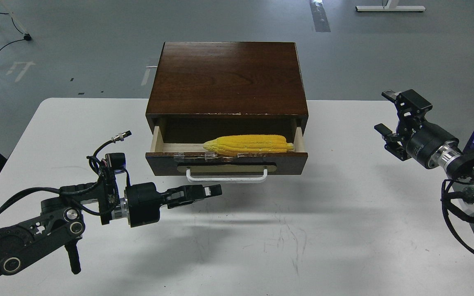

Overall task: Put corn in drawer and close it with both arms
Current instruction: 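Bring the left gripper low in front of the drawer's white handle, then push the drawer front with the left gripper toward the chest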

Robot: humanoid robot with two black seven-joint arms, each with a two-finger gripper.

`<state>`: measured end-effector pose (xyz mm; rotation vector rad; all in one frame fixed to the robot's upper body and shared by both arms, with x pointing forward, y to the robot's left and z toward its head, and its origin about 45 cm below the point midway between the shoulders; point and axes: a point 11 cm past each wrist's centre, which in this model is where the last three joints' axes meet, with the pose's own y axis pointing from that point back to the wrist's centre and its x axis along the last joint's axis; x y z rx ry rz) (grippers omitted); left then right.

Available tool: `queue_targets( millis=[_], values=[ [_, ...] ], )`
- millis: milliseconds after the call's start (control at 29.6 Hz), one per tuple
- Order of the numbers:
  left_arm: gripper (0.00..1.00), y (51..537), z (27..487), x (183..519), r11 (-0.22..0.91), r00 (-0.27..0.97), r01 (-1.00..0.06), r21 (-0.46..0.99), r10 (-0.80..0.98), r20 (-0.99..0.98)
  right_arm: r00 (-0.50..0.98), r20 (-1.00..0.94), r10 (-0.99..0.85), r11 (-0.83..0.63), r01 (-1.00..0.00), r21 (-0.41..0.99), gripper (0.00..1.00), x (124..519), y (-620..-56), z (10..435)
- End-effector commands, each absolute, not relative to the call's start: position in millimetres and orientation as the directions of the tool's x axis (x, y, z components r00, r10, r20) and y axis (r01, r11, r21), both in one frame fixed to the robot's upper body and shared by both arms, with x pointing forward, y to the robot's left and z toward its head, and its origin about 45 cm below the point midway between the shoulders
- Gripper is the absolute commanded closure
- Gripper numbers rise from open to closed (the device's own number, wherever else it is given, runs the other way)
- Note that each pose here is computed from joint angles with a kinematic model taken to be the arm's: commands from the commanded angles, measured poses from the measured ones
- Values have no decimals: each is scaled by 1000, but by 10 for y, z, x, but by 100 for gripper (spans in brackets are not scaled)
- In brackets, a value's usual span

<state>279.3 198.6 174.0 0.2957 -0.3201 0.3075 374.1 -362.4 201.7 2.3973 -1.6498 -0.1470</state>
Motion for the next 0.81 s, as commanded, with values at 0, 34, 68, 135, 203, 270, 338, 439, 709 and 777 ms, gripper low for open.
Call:
queue_targets(
  millis=[0,34,68,135,203,270,338,439,709,777],
  values=[
    [100,1987,1747,2802,911,904,-339,234,247,350,363,43,-931,-342,-907,245,0,3733,-3619,2002],
    [100,1982,1754,2805,912,903,-338,232,246,352,364,45,-930,-343,-907,245,0,3733,-3619,2002],
    [100,1971,1754,2803,913,904,-337,230,245,351,364,45,-930,-343,-907,245,0,3733,-3619,2002],
    [100,1974,1759,2812,912,903,-339,229,247,353,365,42,-930,-345,-906,244,0,3735,-3606,2004],
    [100,1984,1755,2822,911,902,-342,232,248,354,365,42,-930,-345,-906,244,0,3735,-3606,2004],
    [100,2005,1741,2846,906,899,-350,237,254,356,365,42,-930,-345,-906,244,0,3735,-3606,2004],
    [100,2019,1732,2854,904,900,-354,239,260,350,366,42,-930,-345,-906,246,0,3728,-3608,1994],
    [100,2021,1755,2872,905,899,-360,228,272,343,365,38,-930,-344,-905,251,0,3708,-3611,1969],
    [100,2007,1807,2968,902,890,-371,219,279,361,366,33,-930,-345,-902,259,0,3683,-3607,1933],
    [100,1993,1805,2980,903,891,-370,218,278,360,365,33,-931,-345,-902,259,0,3681,-3608,1931]
  ],
)
